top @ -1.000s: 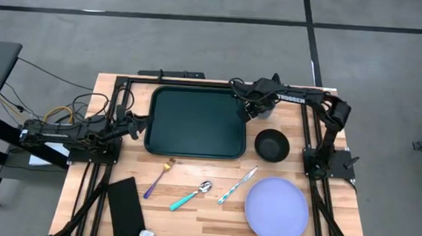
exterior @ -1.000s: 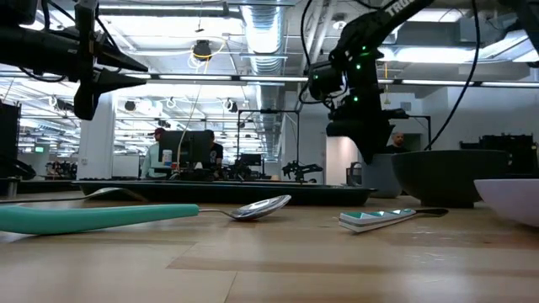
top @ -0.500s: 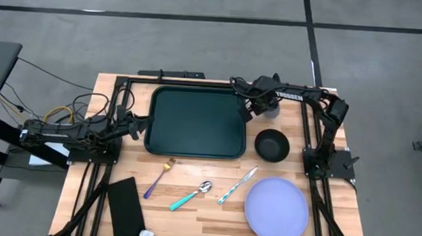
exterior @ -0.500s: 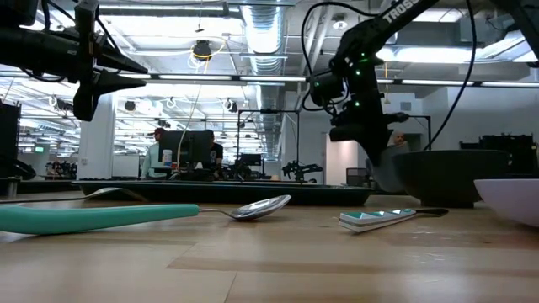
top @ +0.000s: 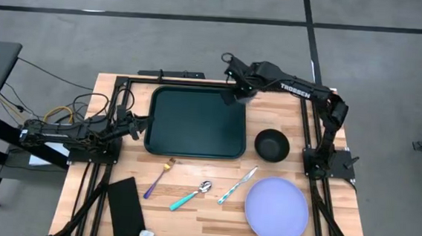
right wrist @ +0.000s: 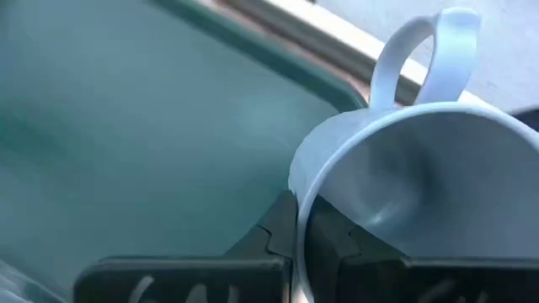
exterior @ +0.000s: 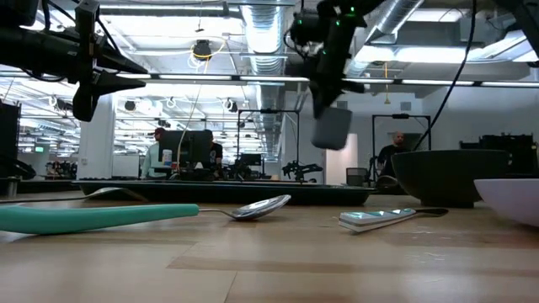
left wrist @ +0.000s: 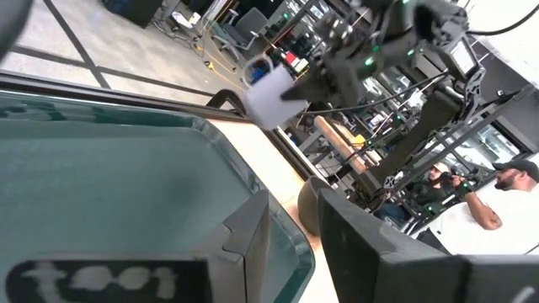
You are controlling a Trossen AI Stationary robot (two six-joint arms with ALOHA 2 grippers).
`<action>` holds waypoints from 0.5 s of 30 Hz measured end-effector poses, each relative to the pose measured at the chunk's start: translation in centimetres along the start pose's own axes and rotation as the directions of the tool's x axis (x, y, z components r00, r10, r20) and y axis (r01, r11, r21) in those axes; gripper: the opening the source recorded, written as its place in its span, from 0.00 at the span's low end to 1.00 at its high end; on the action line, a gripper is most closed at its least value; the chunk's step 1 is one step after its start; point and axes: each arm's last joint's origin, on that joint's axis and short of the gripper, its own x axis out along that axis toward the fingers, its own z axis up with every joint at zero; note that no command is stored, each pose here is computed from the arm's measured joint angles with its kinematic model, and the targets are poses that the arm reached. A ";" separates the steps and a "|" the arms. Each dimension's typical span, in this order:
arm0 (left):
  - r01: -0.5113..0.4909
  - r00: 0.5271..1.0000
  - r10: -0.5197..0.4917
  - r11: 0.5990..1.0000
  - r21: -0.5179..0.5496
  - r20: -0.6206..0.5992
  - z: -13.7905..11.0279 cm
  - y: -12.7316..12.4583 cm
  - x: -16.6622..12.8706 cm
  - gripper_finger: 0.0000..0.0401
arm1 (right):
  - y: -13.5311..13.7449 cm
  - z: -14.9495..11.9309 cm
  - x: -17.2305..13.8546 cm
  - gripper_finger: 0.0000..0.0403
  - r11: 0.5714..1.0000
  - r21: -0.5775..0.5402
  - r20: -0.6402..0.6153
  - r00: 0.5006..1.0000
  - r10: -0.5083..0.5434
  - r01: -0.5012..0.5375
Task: Set up tray
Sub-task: Put the mug on the serving tray
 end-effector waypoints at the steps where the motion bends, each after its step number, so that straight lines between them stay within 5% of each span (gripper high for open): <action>1: 0.000 1.000 0.000 1.000 0.000 0.000 0.0 0.0 0.0 0.23 | 0.1 0.3 -0.3 0.01 1.000 0.019 0.019 1.000 0.012 -0.013; 15: 0.007 1.000 -0.007 1.000 0.001 -0.016 -0.1 0.0 0.0 0.23 | 1.9 2.0 2.0 0.00 0.995 0.029 -0.024 0.995 0.092 -0.092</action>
